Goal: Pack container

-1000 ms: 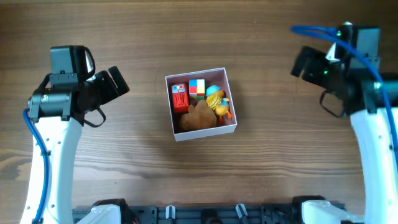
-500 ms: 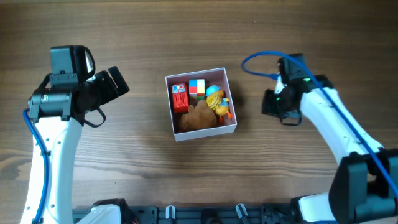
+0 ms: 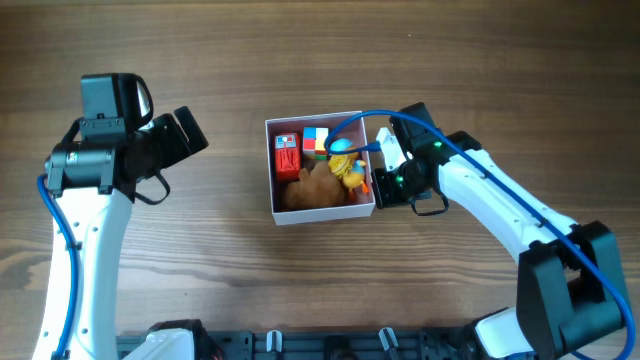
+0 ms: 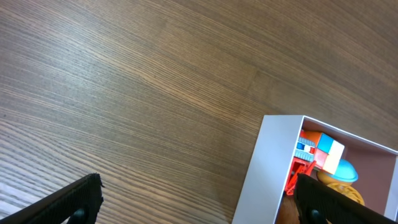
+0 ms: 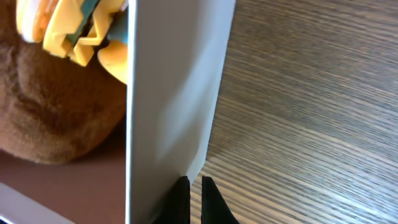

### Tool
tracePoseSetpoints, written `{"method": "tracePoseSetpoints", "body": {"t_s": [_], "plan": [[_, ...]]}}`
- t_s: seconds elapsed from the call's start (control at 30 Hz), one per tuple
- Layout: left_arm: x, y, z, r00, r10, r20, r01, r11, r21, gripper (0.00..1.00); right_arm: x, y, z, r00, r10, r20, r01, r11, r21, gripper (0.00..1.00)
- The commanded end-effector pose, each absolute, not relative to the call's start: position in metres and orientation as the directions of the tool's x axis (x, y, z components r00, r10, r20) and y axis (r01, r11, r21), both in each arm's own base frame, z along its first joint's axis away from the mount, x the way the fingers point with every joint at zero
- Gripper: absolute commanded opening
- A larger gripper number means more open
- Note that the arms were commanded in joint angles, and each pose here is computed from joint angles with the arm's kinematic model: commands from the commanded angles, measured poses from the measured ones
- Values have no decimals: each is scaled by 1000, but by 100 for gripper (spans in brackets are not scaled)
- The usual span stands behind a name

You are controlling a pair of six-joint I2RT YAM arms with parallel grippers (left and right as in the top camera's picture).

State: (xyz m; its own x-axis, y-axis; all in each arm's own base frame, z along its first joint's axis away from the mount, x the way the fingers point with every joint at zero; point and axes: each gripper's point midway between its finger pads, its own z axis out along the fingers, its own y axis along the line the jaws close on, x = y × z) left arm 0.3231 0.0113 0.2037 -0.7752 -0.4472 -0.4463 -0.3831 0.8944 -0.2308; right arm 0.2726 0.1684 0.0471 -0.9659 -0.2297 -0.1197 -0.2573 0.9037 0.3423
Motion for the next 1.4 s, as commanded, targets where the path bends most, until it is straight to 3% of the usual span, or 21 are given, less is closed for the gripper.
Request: {"method": "tracePoseSetpoints", "body": {"t_s": [0.0, 0.23, 0.4, 0.43, 0.53, 0.57, 0.67, 0.73, 0.87, 0.97, 1.17, 1.37], "plan": [[323, 14, 202, -776, -447, -445, -388, 894, -222, 100, 261, 192, 54, -930, -336, -146, -365, 808, 462, 4], [323, 14, 202, -776, -447, -445, -388, 894, -222, 100, 273, 187, 51, -935, -309, -173, -354, 840, 412, 5], [328, 15, 205, -766, -446, -463, -383, 895, -228, 100, 335, 146, 66, -940, -118, -321, -190, 961, 203, 10], [332, 16, 207, -756, -446, -480, -383, 895, -229, 100, 349, 139, 76, -925, -95, -368, -173, 967, 185, 23], [354, 36, 220, -677, -440, -589, -418, 890, -184, 100, 412, 98, 124, -811, 14, -585, -64, 992, 113, 90], [360, 36, 222, -665, -440, -604, -414, 890, -192, 100, 421, 87, 135, -785, 0, -619, -61, 995, 77, 100], [366, 37, 225, -648, -439, -622, -409, 890, -202, 100, 432, 65, 156, -740, -74, -669, -101, 995, 1, 100], [368, 37, 227, -647, -427, -632, -398, 896, -198, 100, 430, 38, 166, -737, 6, -675, -20, 999, 31, 100], [347, 19, 219, -746, -319, -584, -300, 945, -133, 100, 396, 11, 190, -756, 124, -643, 23, 986, 164, 100], [328, -6, 226, -752, -277, -599, -236, 960, -148, 100, 359, -6, 217, -726, 154, -670, 73, 986, 147, 100], [256, -37, 230, -647, -301, -701, -191, 953, -233, 100, 266, -10, 244, -589, 249, -769, 159, 969, 191, 99], [198, -33, 225, -517, -316, -796, -97, 945, -312, 100, 199, 0, 225, -490, 260, -832, 115, 965, 234, 98]]}}
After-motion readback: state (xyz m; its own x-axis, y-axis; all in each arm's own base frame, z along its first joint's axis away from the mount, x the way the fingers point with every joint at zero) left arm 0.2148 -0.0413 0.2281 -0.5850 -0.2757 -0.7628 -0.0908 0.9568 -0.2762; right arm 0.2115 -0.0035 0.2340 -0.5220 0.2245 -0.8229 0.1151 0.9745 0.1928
